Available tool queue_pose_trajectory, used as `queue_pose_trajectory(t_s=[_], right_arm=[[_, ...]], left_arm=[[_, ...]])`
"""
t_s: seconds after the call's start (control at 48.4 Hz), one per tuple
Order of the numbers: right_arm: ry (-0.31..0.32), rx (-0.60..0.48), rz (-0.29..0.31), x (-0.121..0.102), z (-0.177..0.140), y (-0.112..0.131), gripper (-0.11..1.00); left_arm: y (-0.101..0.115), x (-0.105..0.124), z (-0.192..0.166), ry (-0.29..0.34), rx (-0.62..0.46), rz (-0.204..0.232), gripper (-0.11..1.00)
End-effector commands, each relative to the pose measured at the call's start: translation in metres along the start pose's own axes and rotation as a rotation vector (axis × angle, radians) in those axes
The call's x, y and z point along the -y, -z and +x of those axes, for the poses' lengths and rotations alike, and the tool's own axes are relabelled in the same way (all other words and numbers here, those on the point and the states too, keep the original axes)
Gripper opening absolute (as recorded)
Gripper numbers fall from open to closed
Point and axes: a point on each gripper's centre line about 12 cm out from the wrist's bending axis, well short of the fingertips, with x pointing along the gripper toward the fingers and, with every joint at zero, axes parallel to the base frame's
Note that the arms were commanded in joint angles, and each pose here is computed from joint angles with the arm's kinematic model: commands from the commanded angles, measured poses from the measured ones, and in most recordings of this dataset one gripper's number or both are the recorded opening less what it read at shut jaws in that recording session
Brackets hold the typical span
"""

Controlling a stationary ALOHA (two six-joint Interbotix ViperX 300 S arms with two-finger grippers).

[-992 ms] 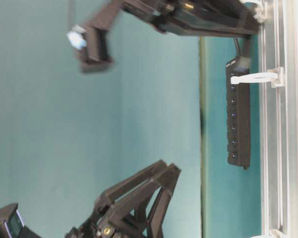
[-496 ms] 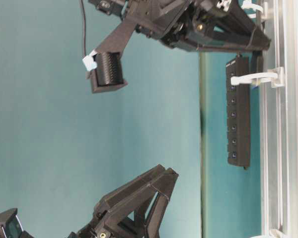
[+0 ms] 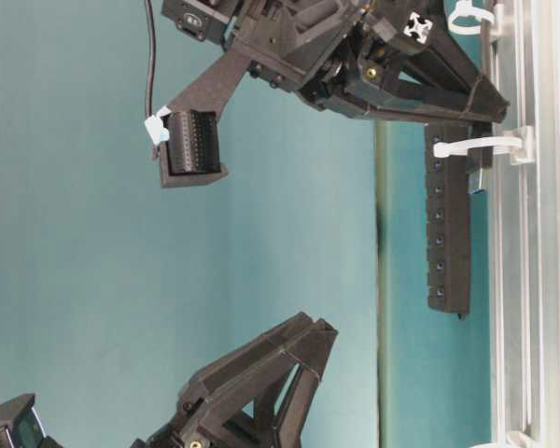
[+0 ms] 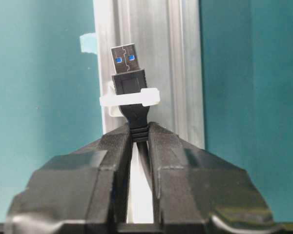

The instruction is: Pass the USB cable through three rings with both arms.

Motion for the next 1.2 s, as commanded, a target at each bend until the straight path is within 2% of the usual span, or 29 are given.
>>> queue_pose_trajectory(t_s=[0.0,0.227,0.331,0.62,0.847,1.177], right_arm=[[-0.01,0.053,0.01,-0.003,-0.004,-0.013,-0.07],[-0.048,0.143,0.074,-0.007,-0.006,-0.024,-0.07],[-0.054,0.137,0.094,-0.007,-0.006,-0.023,-0.07],[-0.054,0.125,0.094,-0.008,-0.005,-0.021,-0.07],[-0.051,0.111,0.093,-0.007,-0.006,-0.02,-0.07],[-0.051,0.11,0.095,-0.007,-0.005,-0.02,-0.07]], left_arm=[[-0.009,-0.001,-0.003,-0.003,0.032,0.002,0.62],[-0.004,0.0,-0.002,-0.001,0.022,0.001,0.62],[0.0,0.001,0.002,0.001,0.011,-0.005,0.62],[0.005,0.01,0.026,0.022,0.031,-0.047,0.62],[0.012,0.03,0.053,0.067,0.006,-0.034,0.62],[0.013,0.027,0.1,0.056,-0.004,-0.039,0.62]])
